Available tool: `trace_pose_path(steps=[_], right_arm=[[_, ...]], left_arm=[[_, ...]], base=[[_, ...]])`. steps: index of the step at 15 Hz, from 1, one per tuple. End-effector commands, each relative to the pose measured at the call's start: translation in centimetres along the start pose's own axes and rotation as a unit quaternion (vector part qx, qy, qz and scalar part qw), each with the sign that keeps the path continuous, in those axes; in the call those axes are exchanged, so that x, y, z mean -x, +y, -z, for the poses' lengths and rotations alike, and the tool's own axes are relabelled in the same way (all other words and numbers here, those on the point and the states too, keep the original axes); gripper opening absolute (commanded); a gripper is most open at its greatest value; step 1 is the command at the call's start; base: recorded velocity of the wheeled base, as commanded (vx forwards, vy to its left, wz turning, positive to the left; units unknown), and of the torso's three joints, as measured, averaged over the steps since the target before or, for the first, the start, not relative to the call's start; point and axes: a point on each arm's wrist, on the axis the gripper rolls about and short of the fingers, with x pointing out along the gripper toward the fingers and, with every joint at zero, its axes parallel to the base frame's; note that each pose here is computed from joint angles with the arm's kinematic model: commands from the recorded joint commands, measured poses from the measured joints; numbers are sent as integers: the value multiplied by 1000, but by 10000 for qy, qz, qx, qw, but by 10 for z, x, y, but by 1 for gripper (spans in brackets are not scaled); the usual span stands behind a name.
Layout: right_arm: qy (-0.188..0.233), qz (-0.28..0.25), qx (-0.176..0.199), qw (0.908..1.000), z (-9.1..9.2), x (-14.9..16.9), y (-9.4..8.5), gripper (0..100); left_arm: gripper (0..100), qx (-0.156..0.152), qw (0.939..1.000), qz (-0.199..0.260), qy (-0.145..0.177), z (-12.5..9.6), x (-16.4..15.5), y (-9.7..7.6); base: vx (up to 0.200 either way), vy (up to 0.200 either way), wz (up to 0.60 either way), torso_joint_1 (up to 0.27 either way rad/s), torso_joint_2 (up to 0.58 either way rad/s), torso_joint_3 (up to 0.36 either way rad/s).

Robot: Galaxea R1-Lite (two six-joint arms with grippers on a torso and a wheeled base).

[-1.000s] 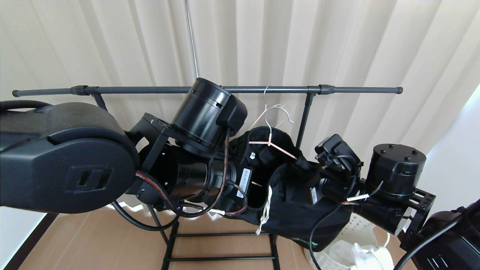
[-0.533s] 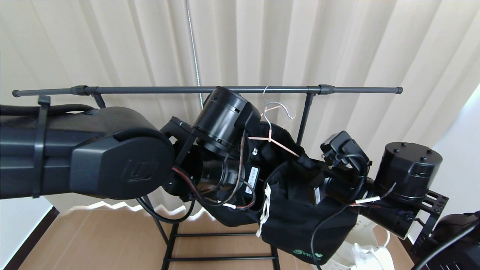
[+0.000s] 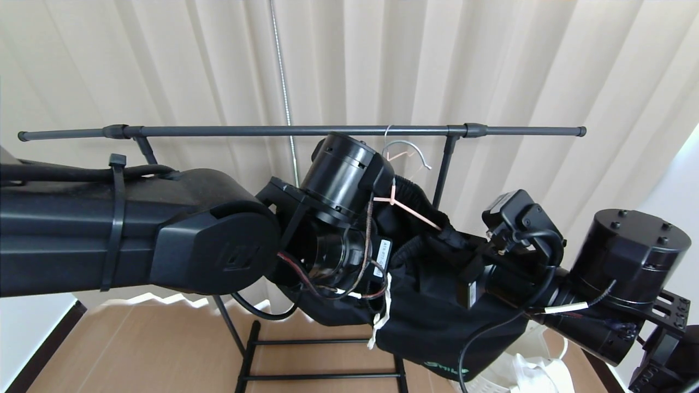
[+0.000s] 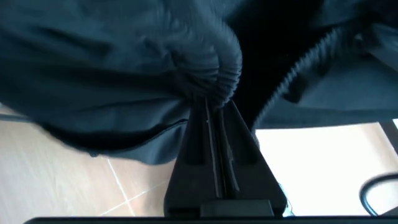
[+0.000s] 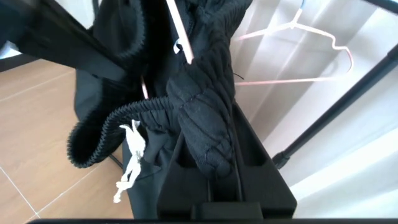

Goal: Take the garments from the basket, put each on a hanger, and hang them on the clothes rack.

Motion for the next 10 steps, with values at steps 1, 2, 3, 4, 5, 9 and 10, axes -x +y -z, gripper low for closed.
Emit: trace_pose_path(steps=[1, 2, 3, 4, 5, 9, 10], right_arm=[[-120, -38, 10, 9999, -6, 6, 3, 0], [-123, -53, 11, 9999, -6, 6, 4, 0], [-117, -62, 11, 9999, -6, 7, 4, 0], [-132, -59, 11, 9999, -7, 7, 4, 0], [-124, -60, 11, 9999, -6, 7, 4, 0], [-115, -55, 11, 9999, -6, 6, 4, 0], [-109, -64, 11, 9999, -6, 5, 4, 0]], left_arm=[[0, 11, 10000, -6, -7, 0, 0, 0], [0, 11, 10000, -43, -17, 0, 0, 0], [0, 4, 9999, -121, -31, 0, 0, 0], [0, 14, 9999, -163, -49, 0, 1, 0], [100, 22, 9998, -176, -100, -1, 6, 1], [100, -85, 9998, -1, -190, 4, 30, -5], [100, -101, 9997, 18, -218, 5, 36, -4]], base=[[0, 0, 0, 0, 0, 0], [0, 0, 0, 0, 0, 0], [0, 0, 0, 0, 0, 0], [0, 0, 0, 0, 0, 0], [0, 0, 0, 0, 0, 0], [0, 0, 0, 0, 0, 0], [0, 0, 0, 0, 0, 0]])
